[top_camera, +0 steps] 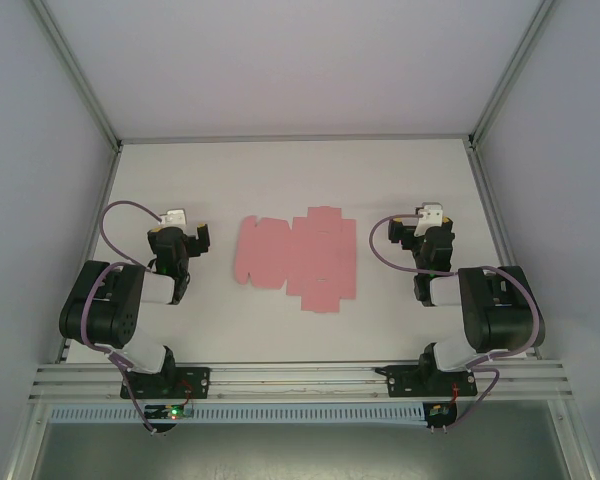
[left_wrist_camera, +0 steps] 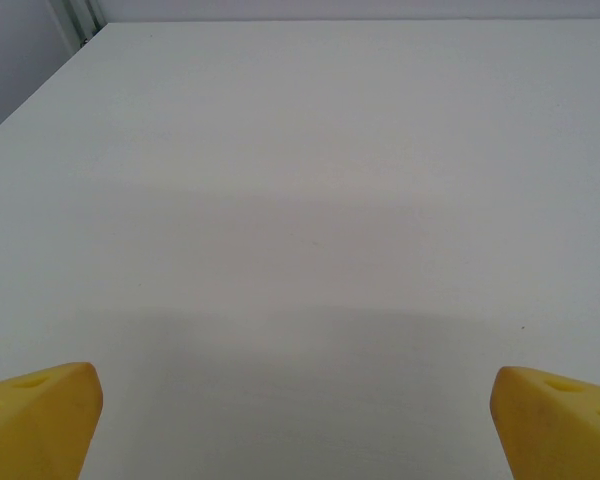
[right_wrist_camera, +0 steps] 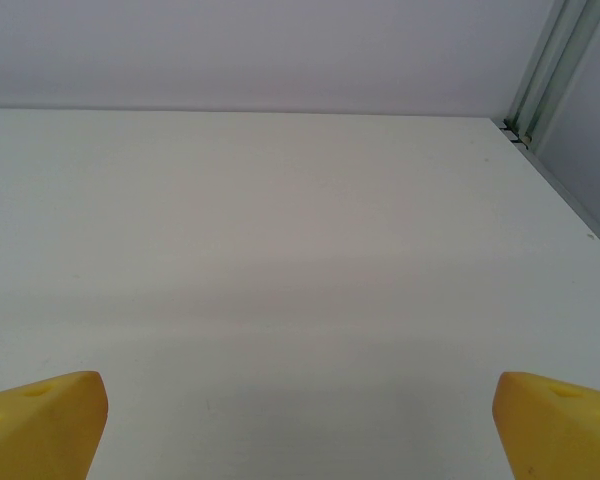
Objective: Assemble paper box
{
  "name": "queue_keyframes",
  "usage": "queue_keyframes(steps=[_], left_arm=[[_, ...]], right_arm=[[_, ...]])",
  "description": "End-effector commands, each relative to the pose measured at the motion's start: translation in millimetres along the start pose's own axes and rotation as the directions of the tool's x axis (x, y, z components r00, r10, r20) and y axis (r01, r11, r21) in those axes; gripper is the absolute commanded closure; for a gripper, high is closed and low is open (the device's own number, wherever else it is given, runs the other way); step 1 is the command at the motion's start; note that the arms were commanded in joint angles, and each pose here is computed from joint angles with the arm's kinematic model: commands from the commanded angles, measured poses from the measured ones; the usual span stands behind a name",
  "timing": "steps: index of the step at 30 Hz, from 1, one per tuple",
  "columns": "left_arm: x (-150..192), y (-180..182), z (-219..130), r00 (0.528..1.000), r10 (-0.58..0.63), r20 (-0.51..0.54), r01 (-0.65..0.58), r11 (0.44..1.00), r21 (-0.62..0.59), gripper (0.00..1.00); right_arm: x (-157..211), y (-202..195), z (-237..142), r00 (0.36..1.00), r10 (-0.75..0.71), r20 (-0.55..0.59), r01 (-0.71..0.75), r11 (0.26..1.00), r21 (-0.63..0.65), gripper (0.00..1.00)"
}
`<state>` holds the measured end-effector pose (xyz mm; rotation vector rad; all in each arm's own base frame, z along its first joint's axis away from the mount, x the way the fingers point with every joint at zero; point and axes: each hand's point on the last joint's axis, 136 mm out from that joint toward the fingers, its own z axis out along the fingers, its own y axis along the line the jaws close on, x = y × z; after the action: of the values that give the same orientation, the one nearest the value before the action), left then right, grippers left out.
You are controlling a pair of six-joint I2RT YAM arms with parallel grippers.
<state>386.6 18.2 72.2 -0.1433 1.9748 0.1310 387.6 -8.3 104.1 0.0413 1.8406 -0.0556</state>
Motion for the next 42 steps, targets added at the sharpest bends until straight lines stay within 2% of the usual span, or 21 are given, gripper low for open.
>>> queue_keyframes(steps=[1,7,9,12,14,17,20,22,25,28,32,35,37,39,42], left_arm=[[-18.0,5.2,0.5,0.998,-0.023,0.054,0.024,1.000,-0.015,0.00],[-37.1,1.2,-1.7,1.000,-0.001,0.016,0.001,1.000,0.000,0.00],[-50.7,-2.3,-9.7,1.000,0.005,-0.019,-0.005,1.000,0.022,0.00],[-75.6,-2.4,-28.7,0.994,-0.105,-0.032,0.106,0.994,0.032,0.00],[-82.2,-10.5,-39.4,0.983,-0.162,-0.081,0.168,0.983,0.075,0.00],[-79.7,-25.5,-50.2,0.949,-0.240,-0.202,0.268,0.955,0.123,0.00],[-72.6,-62.5,-61.0,0.903,-0.260,-0.343,0.358,0.896,0.264,0.00],[-61.7,-79.6,-65.1,0.864,-0.260,-0.432,0.404,0.869,0.286,0.00],[-41.0,-105.9,-69.6,0.824,-0.189,-0.534,0.421,0.835,0.355,0.00],[-20.4,-130.6,-69.9,0.778,-0.126,-0.615,0.446,0.800,0.400,0.00],[2.1,-154.1,-65.8,0.699,-0.087,-0.710,0.520,0.744,0.421,0.00],[12.9,-169.5,-64.8,0.666,-0.047,-0.744,0.543,0.714,0.442,0.06],[18.6,-178.4,-65.2,0.654,-0.022,-0.756,0.547,0.705,0.452,0.07],[20.8,-190.4,-69.3,0.646,0.006,-0.764,0.564,0.670,0.482,0.10],[28.2,-200.9,-70.5,0.641,0.039,-0.767,0.553,0.669,0.496,0.13]], right_arm=[[-15.0,0.8,1.2,0.999,0.025,0.036,-0.025,1.000,-0.006,0.02],[-35.4,-7.0,-13.4,0.998,0.026,0.056,-0.029,0.998,0.047,0.02],[-41.5,-1.5,-17.0,1.000,-0.014,0.009,0.014,0.998,0.063,0.02],[-62.5,10.2,-22.4,0.998,-0.049,-0.045,0.053,0.995,0.079,0.02],[-75.5,11.7,-26.0,0.996,0.009,-0.085,0.000,0.995,0.097,0.02],[-78.1,33.9,-28.8,0.976,0.104,-0.193,-0.096,0.994,0.047,0.02],[-62.3,69.2,-28.7,0.932,0.112,-0.344,-0.120,0.993,-0.001,0.07],[-42.8,95.3,-26.7,0.884,0.087,-0.459,-0.115,0.993,-0.034,0.13],[-9.1,135.7,-22.6,0.801,0.021,-0.598,-0.102,0.990,-0.102,0.21],[21.4,170.2,-19.7,0.725,-0.022,-0.689,-0.133,0.976,-0.171,0.31],[56.4,189.7,-15.5,0.660,-0.057,-0.749,-0.154,0.966,-0.209,0.40],[74.7,195.3,-12.3,0.634,-0.078,-0.769,-0.157,0.961,-0.228,0.47],[83.0,196.0,-11.0,0.625,-0.085,-0.776,-0.154,0.961,-0.230,0.48],[87.3,194.4,-10.0,0.622,-0.084,-0.779,-0.148,0.964,-0.221,0.47],[93.4,195.8,-10.6,0.619,-0.080,-0.781,-0.163,0.960,-0.228,0.47]])
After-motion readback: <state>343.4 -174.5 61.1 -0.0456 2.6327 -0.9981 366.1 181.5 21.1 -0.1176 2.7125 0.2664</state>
